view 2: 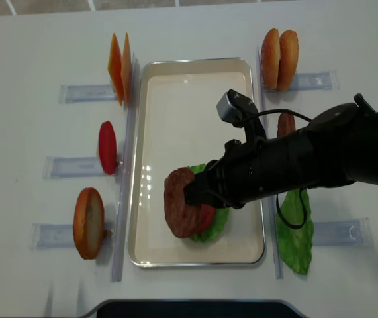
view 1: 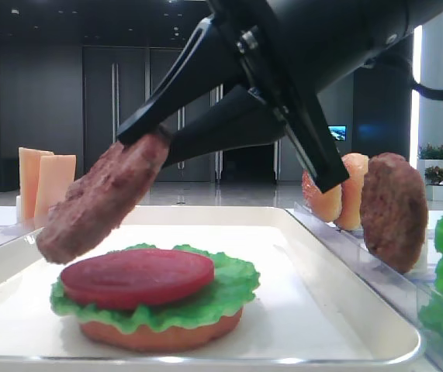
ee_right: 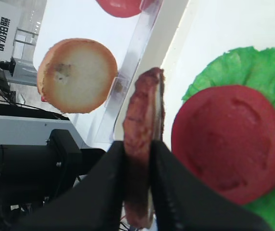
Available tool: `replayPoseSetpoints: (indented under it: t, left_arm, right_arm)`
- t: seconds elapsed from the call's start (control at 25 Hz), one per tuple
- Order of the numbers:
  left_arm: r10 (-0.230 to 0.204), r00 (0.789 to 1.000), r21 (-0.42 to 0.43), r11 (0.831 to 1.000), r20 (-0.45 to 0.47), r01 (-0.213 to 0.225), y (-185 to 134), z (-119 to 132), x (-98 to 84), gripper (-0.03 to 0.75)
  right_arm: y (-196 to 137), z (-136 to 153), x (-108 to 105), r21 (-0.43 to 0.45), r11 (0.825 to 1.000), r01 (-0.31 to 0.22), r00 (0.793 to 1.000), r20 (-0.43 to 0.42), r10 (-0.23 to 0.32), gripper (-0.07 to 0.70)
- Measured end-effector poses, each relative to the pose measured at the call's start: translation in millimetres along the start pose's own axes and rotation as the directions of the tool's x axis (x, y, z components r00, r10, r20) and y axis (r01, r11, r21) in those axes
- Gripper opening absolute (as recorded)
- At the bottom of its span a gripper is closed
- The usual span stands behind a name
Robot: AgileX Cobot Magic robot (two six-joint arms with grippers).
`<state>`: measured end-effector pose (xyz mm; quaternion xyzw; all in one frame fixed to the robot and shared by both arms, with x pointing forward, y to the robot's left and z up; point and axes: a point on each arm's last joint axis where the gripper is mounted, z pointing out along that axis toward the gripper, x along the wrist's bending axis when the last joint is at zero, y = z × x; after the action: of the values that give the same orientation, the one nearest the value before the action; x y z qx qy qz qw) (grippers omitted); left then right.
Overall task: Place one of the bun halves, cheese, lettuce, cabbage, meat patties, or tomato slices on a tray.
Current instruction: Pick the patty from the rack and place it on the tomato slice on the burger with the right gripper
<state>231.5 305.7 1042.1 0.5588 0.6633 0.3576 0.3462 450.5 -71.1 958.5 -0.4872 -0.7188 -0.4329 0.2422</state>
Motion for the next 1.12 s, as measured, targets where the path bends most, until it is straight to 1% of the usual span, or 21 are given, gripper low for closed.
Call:
replayPoseSetpoints:
  t: [0.24, 0.48, 0.8, 0.84, 0.88, 0.96, 1.04, 1.08, 1.12]
  left_arm:
    - [0.000, 1.000, 0.000, 1.000, 0.000, 0.000, 0, 0, 0.0, 0.471]
    - [0.000, 1.000, 0.000, 1.000, 0.000, 0.000, 0, 0, 0.0, 0.471]
    - [0.000, 1.000, 0.000, 1.000, 0.000, 0.000, 0, 0, 0.0, 0.471]
    - [0.000, 1.000, 0.000, 1.000, 0.000, 0.000, 0, 0, 0.0, 0.471]
    - [0.000, 1.000, 0.000, 1.000, 0.000, 0.000, 0, 0, 0.0, 0.471]
    - [0.000, 1.000, 0.000, 1.000, 0.000, 0.000, 0, 0, 0.0, 0.471]
    - [0.000, 1.000, 0.000, 1.000, 0.000, 0.000, 0, 0, 0.0, 0.471]
    - [0.000, 1.000, 0.000, 1.000, 0.000, 0.000, 0, 0, 0.0, 0.471]
    - [0.000, 1.000, 0.000, 1.000, 0.000, 0.000, 0, 0, 0.0, 0.471]
  right_arm:
    - [3, -1, -9, -0.006, 1.000, -0.023, 1.000, 0.015, 0.023, 0.146]
    - [2, 2, -16, 0.008, 0.999, -0.036, 0.999, 0.027, 0.036, 0.146]
    - [2, 2, -18, 0.010, 0.999, -0.033, 0.999, 0.034, 0.032, 0.150]
    - [2, 2, -18, 0.013, 0.999, -0.033, 0.999, 0.039, 0.033, 0.166]
    - [2, 1, -19, 0.013, 0.999, -0.034, 0.998, 0.045, 0.033, 0.198]
    - [2, 1, -20, 0.012, 0.999, -0.031, 0.998, 0.059, 0.031, 0.295]
    - [2, 1, -21, 0.012, 1.000, -0.028, 0.997, 0.072, 0.027, 0.410]
    - [2, 1, -22, 0.017, 1.000, -0.019, 0.996, 0.083, 0.018, 0.458]
    - [1, 1, -23, 0.024, 1.000, -0.004, 0.995, 0.095, 0.002, 0.489]
